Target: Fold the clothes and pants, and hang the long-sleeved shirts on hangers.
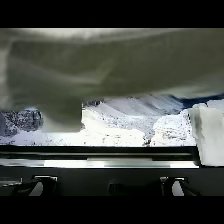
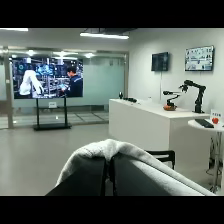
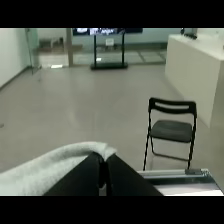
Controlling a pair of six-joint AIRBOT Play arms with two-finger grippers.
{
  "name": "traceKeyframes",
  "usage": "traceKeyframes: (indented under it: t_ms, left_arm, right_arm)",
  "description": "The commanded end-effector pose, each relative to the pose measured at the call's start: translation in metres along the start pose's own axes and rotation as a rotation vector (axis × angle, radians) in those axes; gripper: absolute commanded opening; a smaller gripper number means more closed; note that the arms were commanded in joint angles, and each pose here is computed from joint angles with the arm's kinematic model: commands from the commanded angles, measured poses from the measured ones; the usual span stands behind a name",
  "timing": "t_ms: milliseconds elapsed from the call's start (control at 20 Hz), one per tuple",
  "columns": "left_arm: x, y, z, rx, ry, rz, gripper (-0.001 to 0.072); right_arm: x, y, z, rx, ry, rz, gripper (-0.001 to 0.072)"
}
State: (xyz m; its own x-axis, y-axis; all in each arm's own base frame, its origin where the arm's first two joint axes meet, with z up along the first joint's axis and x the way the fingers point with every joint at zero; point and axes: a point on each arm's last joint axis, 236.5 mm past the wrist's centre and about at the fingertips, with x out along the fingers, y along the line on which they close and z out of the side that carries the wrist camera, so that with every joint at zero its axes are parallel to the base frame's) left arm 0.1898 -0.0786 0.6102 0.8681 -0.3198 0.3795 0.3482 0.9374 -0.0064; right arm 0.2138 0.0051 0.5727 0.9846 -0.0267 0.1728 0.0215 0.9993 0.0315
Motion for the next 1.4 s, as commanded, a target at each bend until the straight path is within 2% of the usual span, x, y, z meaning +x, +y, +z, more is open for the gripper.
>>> traceKeyframes:
  t_ms: [0, 150, 250, 450, 600, 700, 800, 900, 1050, 1150, 1350]
  left_arm:
    - [-0.017, -0.001, 0.021, -0.005, -0.056, 0.045, 0.002]
    - [-0.007, 0.03, -0.014, 0.013, 0.074, 0.14, 0.002]
    - [0.011, 0.054, -0.087, -0.069, 0.316, 0.169, 0.002]
    - [0.041, 0.093, -0.302, -0.318, 0.834, 0.157, 0.0021]
    - [0.022, 0.098, -0.474, -0.495, 1.137, 0.186, 0.0022]
    - [0.008, 0.094, -0.562, -0.587, 1.236, 0.224, 0.0023]
    - [0.004, 0.1, -0.624, -0.665, 1.279, 0.277, 0.0023]
    - [0.022, 0.122, -0.66, -0.675, 1.228, 0.33, 0.0023]
    - [0.071, 0.155, -0.666, -0.681, 1.06, 0.388, 0.0023]
    - [0.096, 0.165, -0.666, -0.619, 0.997, 0.375, 0.0023]
    - [0.119, 0.158, -0.686, -0.562, 0.92, 0.378, 0.0024]
  right_arm:
    - [-0.021, -0.002, 0.023, -0.003, -0.089, -0.056, 0.0035]
    - [0.005, -0.021, -0.019, 0.018, 0.079, -0.074, 0.0035]
    - [0.034, -0.038, -0.101, 0.099, 0.391, -0.056, 0.0034]
    - [0.087, -0.067, -0.295, 0.325, 0.943, -0.002, 0.0034]
    - [0.098, -0.062, -0.444, 0.246, 1.262, -0.035, 0.0034]
    - [0.113, -0.057, -0.521, 0.223, 1.349, -0.092, 0.0034]
    - [0.134, -0.046, -0.574, 0.285, 1.38, -0.113, 0.0035]
    - [0.166, -0.04, -0.607, 0.361, 1.309, -0.109, 0.0035]
    - [0.234, -0.055, -0.598, 0.425, 1.016, -0.162, 0.0035]
    - [0.263, -0.066, -0.585, 0.424, 0.867, -0.176, 0.0035]
    - [0.27, -0.072, -0.604, 0.44, 0.849, -0.202, 0.0035]
